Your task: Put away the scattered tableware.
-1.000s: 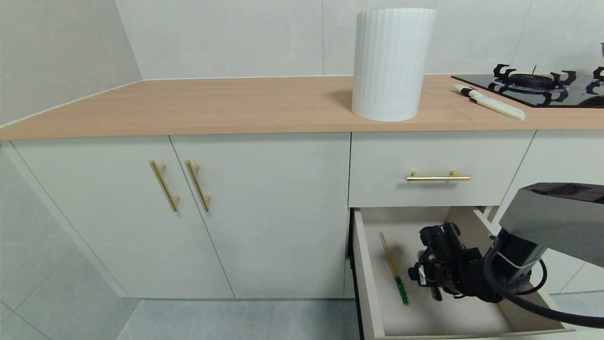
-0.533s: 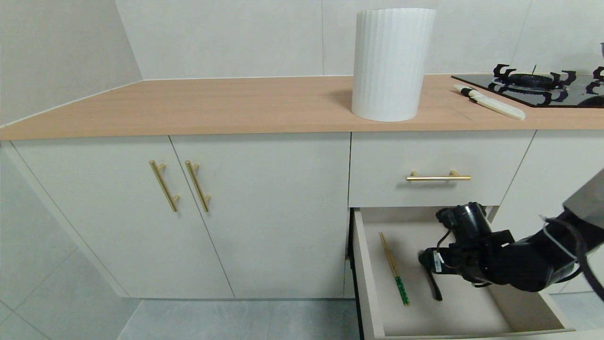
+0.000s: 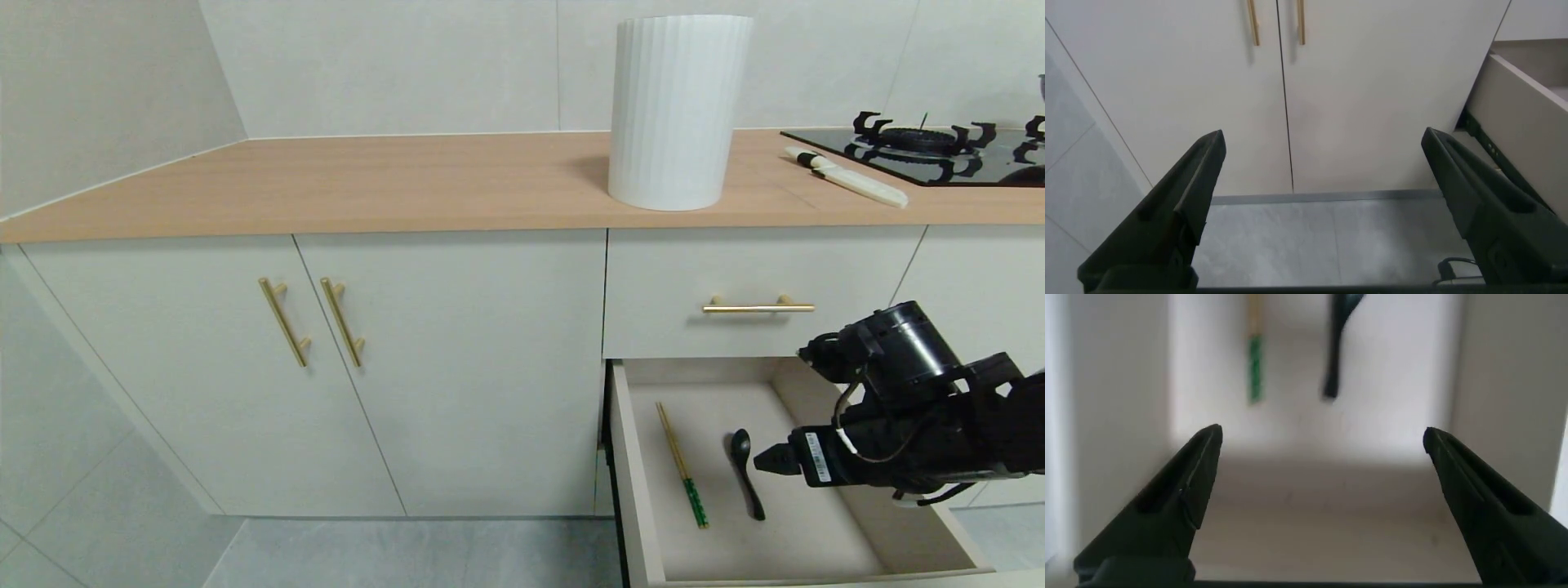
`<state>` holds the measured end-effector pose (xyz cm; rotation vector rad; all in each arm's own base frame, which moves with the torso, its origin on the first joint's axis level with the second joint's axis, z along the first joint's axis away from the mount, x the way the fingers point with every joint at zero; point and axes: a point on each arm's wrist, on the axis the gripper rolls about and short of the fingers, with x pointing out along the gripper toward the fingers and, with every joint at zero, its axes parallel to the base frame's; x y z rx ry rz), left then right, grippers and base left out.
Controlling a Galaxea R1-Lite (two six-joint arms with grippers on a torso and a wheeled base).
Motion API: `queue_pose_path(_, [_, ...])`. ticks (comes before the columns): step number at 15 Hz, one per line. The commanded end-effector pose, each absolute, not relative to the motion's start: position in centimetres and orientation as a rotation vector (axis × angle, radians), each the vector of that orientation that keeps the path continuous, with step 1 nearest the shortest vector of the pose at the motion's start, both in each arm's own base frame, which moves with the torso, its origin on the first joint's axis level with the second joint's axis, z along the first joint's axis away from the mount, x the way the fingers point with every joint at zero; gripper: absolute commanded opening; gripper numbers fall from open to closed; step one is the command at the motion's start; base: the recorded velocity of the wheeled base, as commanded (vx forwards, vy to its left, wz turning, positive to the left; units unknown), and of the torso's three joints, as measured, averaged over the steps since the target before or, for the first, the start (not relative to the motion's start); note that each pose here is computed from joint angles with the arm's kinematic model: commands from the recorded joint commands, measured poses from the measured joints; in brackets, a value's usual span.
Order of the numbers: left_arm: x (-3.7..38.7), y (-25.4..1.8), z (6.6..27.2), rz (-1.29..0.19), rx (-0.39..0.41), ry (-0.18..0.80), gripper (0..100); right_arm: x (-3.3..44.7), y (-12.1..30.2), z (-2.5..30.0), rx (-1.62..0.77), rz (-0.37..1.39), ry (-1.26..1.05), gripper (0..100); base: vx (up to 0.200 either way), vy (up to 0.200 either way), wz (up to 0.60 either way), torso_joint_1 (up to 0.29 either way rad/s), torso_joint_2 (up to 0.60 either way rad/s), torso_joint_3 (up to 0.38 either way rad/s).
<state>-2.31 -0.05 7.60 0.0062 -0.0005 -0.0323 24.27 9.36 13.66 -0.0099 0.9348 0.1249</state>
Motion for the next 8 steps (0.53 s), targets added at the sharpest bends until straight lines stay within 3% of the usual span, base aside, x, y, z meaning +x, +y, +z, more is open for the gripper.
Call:
queue_pose_path(1, [-2.3, -0.1, 7.6, -0.032, 0.006, 0.0, 100, 23.0, 9.1, 15.3, -0.02, 0.161, 0.892, 100, 0.0, 0.0, 0.0, 0.0, 0.0, 0.0])
queue_pose_path(8, [-2.3, -0.1, 7.6, -0.032, 0.005, 0.0, 100, 21.5, 9.1, 15.8, -0.087, 0.198, 0.901, 100, 0.0, 0.0, 0.0, 0.0, 0.0, 0.0])
